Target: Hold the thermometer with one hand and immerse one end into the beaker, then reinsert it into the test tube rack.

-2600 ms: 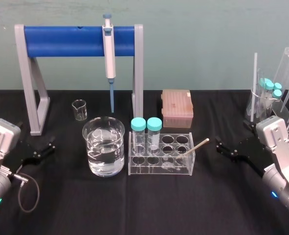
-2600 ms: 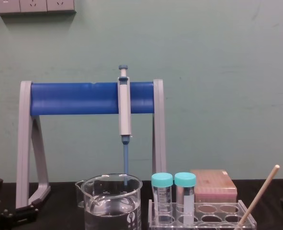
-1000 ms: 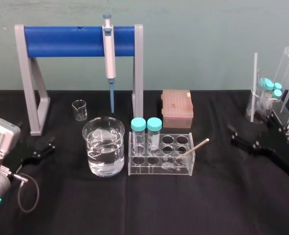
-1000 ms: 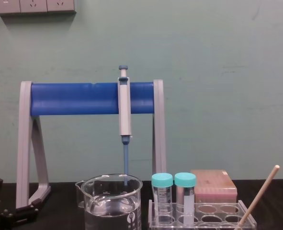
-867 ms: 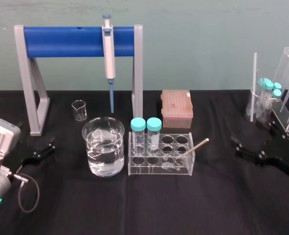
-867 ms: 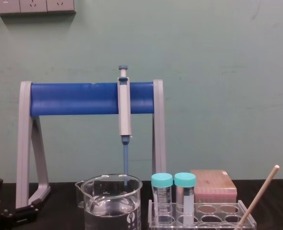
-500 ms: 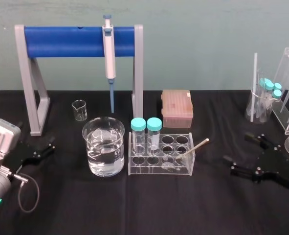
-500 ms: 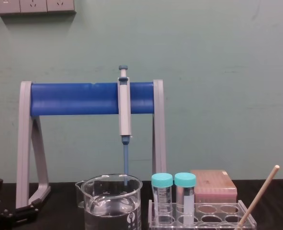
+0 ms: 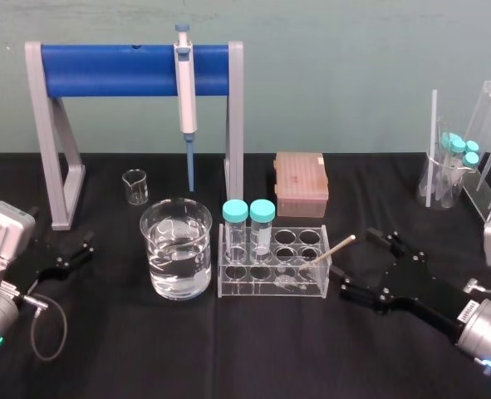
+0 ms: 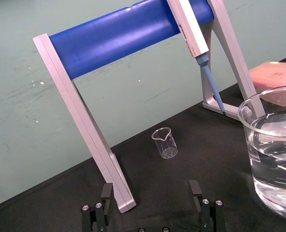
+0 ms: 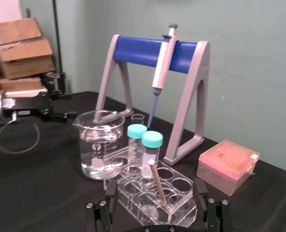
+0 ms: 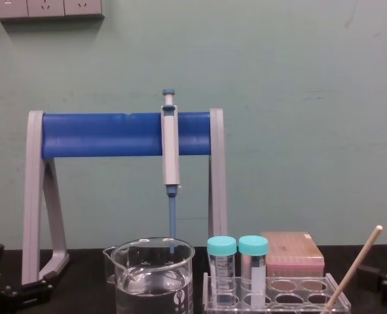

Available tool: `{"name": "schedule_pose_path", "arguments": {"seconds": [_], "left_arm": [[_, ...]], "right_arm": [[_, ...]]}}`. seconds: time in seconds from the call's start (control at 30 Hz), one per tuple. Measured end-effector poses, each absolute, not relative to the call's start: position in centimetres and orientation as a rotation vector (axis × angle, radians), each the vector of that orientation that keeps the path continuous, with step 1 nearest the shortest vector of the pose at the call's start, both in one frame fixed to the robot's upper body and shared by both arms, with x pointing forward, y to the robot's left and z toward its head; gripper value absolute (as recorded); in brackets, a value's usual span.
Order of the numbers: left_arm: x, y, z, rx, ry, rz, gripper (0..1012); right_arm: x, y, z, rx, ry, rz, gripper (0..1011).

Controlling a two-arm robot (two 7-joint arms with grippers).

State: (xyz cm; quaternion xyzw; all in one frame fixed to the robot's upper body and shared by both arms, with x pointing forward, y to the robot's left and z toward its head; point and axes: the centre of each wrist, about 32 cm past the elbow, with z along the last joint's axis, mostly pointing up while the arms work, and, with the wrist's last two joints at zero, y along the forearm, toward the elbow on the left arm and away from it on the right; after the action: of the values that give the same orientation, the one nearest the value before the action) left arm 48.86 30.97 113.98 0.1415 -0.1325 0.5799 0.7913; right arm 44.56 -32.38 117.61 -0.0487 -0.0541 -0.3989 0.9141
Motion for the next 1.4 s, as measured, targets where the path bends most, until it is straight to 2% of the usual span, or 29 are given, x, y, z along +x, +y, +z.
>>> {"name": "schedule_pose_path", "arguments": {"seconds": [0.33,0.57,0.8,1.27,1.4], "left_arm": [[48.9,31.0,114.0,0.304,-0.285,1.248,1004],[48.9,31.0,114.0,0.304,-0.285,1.248,1004],[48.9,31.0,114.0,0.304,-0.285,1.248,1004],[48.9,31.0,114.0,0.304,-0.285,1.248,1004],[48.9,31.0,114.0,0.304,-0.285,1.248,1004]], "right_arm": [[44.2,-30.1,114.6,-0.019,-0.162,-0.954,1003],[44.1,-28.9,113.4,0.034,-0.183,-0.982,1003],[44.6,-28.0,113.2,0.062,-0.199,-0.988,1003],[44.7,-28.0,113.3,0.054,-0.165,-0.978,1003],[44.7,-28.0,113.3,0.054,-0.168,-0.978,968]]}}
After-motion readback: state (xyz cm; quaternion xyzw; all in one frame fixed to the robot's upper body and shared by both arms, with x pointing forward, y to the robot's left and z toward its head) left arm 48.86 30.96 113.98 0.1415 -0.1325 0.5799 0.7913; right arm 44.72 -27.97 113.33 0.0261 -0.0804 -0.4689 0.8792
